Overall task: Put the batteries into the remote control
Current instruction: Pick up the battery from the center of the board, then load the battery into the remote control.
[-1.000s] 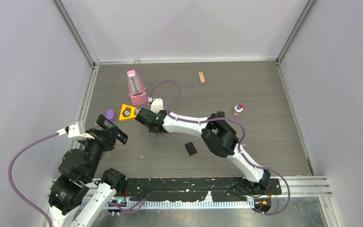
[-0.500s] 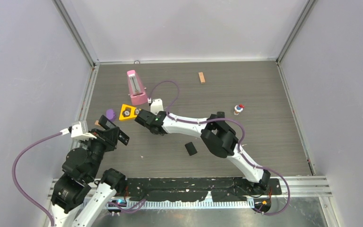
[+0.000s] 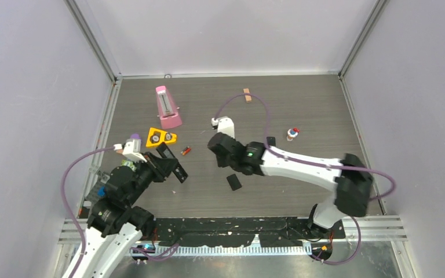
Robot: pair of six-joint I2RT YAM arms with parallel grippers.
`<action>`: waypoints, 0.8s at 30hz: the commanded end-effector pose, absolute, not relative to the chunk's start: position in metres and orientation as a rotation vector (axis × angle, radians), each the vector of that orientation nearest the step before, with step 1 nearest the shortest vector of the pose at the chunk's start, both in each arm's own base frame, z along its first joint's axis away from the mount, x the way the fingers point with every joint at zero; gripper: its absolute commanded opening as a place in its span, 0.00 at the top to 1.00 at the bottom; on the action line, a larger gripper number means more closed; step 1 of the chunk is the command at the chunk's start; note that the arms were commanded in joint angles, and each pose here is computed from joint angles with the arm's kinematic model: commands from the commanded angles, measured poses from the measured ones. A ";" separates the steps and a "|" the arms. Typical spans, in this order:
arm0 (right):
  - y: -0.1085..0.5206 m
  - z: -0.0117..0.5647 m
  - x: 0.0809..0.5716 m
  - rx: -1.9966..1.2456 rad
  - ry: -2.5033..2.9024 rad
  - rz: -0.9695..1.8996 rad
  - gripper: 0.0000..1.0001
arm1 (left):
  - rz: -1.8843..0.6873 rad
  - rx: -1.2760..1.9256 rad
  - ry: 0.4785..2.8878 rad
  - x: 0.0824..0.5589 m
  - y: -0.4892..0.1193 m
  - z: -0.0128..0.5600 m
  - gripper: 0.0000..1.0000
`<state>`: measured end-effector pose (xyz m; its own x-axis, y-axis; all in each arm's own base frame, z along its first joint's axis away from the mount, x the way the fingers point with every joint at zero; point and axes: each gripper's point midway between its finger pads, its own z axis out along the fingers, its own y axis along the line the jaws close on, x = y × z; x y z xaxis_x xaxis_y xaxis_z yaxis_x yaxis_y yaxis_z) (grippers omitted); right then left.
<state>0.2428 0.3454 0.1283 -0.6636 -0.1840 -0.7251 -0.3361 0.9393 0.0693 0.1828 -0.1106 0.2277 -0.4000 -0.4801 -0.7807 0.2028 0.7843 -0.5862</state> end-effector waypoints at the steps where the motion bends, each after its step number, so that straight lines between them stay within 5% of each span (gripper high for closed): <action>1: 0.335 0.181 0.219 -0.457 2.190 0.483 0.92 | -1.128 -0.122 1.726 0.180 -0.163 0.258 1.00; 11: 0.341 0.234 0.165 -0.578 2.117 0.833 0.91 | -1.471 -0.256 1.742 0.194 -0.204 0.235 1.00; 24: 0.354 0.229 0.150 -0.748 2.164 0.741 0.87 | -1.631 -0.342 1.810 0.197 -0.221 0.223 1.00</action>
<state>0.1504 0.3486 0.2146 -0.6061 -0.2550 -0.7534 -0.6631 0.6851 0.3016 0.1995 -0.2147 0.1918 -0.7381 -0.6053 -0.2980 0.1586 0.2736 -0.9487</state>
